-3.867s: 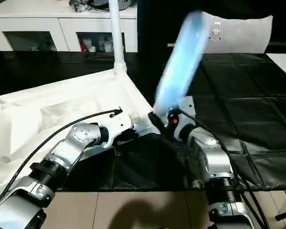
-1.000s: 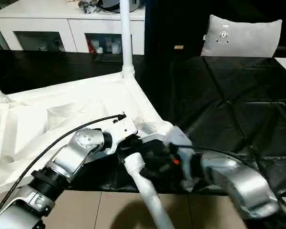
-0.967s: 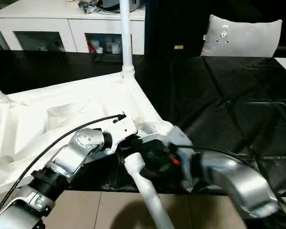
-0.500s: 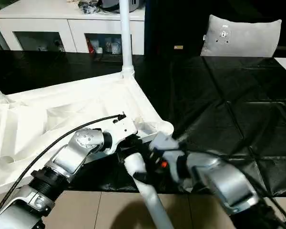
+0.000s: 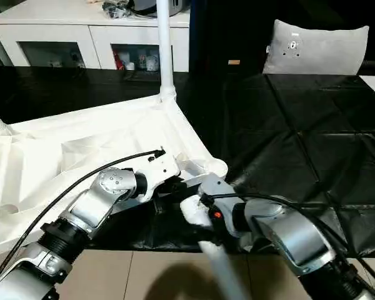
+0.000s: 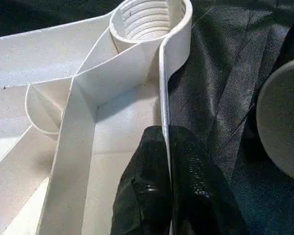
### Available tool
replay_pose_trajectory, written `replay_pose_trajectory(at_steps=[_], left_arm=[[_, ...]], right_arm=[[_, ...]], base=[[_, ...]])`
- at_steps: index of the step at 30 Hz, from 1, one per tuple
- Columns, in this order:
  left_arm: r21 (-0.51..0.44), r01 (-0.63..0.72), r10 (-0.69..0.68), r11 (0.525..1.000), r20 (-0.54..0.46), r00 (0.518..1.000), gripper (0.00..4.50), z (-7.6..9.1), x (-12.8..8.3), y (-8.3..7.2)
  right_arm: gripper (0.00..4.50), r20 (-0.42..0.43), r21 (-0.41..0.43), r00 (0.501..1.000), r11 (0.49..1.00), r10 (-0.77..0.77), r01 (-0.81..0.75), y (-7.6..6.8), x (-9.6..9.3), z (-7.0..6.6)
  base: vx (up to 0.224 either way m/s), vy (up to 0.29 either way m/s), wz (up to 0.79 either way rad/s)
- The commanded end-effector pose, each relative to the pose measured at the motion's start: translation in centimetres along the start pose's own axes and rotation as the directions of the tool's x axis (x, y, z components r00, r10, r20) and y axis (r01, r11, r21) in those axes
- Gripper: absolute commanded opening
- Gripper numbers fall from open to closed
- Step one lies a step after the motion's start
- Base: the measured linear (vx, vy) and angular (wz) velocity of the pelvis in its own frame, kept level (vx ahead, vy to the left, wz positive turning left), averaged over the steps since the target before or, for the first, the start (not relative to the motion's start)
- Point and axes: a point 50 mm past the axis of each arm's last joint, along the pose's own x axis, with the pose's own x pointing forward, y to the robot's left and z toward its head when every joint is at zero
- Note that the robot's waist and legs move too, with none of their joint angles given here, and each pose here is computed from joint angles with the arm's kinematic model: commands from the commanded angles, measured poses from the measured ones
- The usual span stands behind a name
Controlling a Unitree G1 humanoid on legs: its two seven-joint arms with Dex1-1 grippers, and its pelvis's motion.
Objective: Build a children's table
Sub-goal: Insert table leg to table base
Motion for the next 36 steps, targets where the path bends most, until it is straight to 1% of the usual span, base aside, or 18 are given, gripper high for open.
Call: replay_pose_trajectory(at_steps=[1,3,5,7,10,15,16,20,21,24,25,27,29,30,33,34,35,36], left_arm=[[-0.011,0.004,-0.005,1.000,-0.094,0.996,0.00,-1.8,0.1,-0.3],[-0.006,0.001,-0.001,1.000,-0.096,0.995,0.00,-1.9,0.1,-0.3],[0.011,0.000,0.001,1.000,-0.091,0.996,0.00,-1.8,0.1,-0.3],[0.023,0.002,0.000,1.000,-0.082,0.997,0.00,-1.7,0.1,-0.3],[0.038,0.006,-0.004,0.999,-0.071,0.998,0.00,-1.6,0.1,-0.3],[0.068,-0.006,0.008,0.998,-0.030,1.000,0.00,-1.1,-0.2,0.1],[0.068,-0.006,0.008,0.998,-0.030,1.000,0.00,-1.1,-0.2,0.1],[0.046,-0.013,0.012,0.999,0.035,0.999,0.00,-0.3,-0.6,0.5],[0.031,-0.008,0.006,0.999,0.058,0.998,0.45,-0.1,-0.7,0.5],[-0.011,0.002,-0.001,1.000,0.118,0.993,0.65,0.5,-1.1,0.6],[-0.027,-0.004,0.008,1.000,0.142,0.990,0.93,0.7,-1.3,0.8],[-0.039,-0.013,0.019,0.999,0.162,0.987,1.00,0.8,-1.5,1.0],[-0.094,-0.025,0.045,0.995,0.221,0.974,1.12,1.4,-2.0,1.5],[-0.126,-0.031,0.062,0.992,0.253,0.965,1.37,1.7,-2.3,1.8],[-0.157,-0.046,0.090,0.986,0.283,0.955,1.47,1.9,-2.7,2.3],[-0.188,-0.058,0.116,0.980,0.309,0.944,1.68,2.2,-3.0,2.7],[-0.194,-0.061,0.120,0.979,0.314,0.942,1.68,2.2,-3.0,2.7],[-0.221,-0.064,0.137,0.973,0.332,0.933,1.81,2.4,-3.2,3.0]], right_arm=[[3.58,-0.008,0.009,1.000,1.000,-0.020,0.020,-0.5,-0.4,0.0],[3.48,-0.011,0.011,1.000,1.000,-0.020,0.020,-0.6,-0.4,0.0],[3.19,-0.018,0.012,1.000,1.000,-0.021,0.021,-0.7,-0.5,-0.2],[3.14,-0.024,0.012,0.999,1.000,-0.022,0.023,-0.8,-0.6,-0.2],[2.86,-0.029,0.014,0.999,1.000,-0.025,0.025,-0.8,-0.6,-0.4],[2.77,-0.039,0.021,0.999,0.999,-0.032,0.033,-0.8,-0.8,-0.8],[2.77,-0.039,0.021,0.999,0.999,-0.032,0.033,-0.8,-0.8,-0.8],[2.76,-0.038,0.024,0.999,0.999,-0.036,0.037,-1.0,-1.1,-0.9],[2.76,-0.027,0.026,0.999,0.999,-0.033,0.034,-1.0,-1.3,-0.8],[2.76,0.019,0.037,1.000,0.999,-0.015,0.015,-1.1,-1.8,-0.5],[2.76,0.042,0.041,0.999,0.999,-0.010,0.008,-1.2,-2.1,-0.2],[2.76,0.061,0.042,0.998,0.999,-0.005,0.003,-1.3,-2.5,0.0],[2.76,0.139,0.066,0.990,0.998,0.006,-0.015,-1.6,-3.6,0.8],[2.76,0.190,0.081,0.982,0.996,0.010,-0.026,-1.8,-4.2,1.3],[2.75,0.240,0.094,0.971,0.996,-0.013,-0.010,-2.2,-4.9,1.9],[2.75,0.274,0.100,0.961,0.995,-0.028,0.000,-2.5,-5.2,2.3],[2.75,0.281,0.101,0.959,0.995,-0.030,0.002,-2.5,-5.3,2.4],[2.75,0.314,0.111,0.949,0.994,-0.035,0.000,-2.6,-5.5,2.7]], base=[[0.000,0.000,0.00],[0.000,0.000,0.00],[0.000,0.000,0.00],[0.000,0.000,0.00],[0.000,0.000,0.00],[0.000,0.000,0.00],[0.000,0.000,0.00],[0.000,0.000,0.00],[0.000,0.000,0.00],[0.000,0.000,0.00],[0.000,0.000,0.00],[0.000,0.000,0.00],[0.000,0.000,0.00],[0.000,0.000,0.00],[0.000,0.000,0.00],[0.000,0.000,0.00],[0.000,0.000,0.00],[0.000,0.000,0.00]])
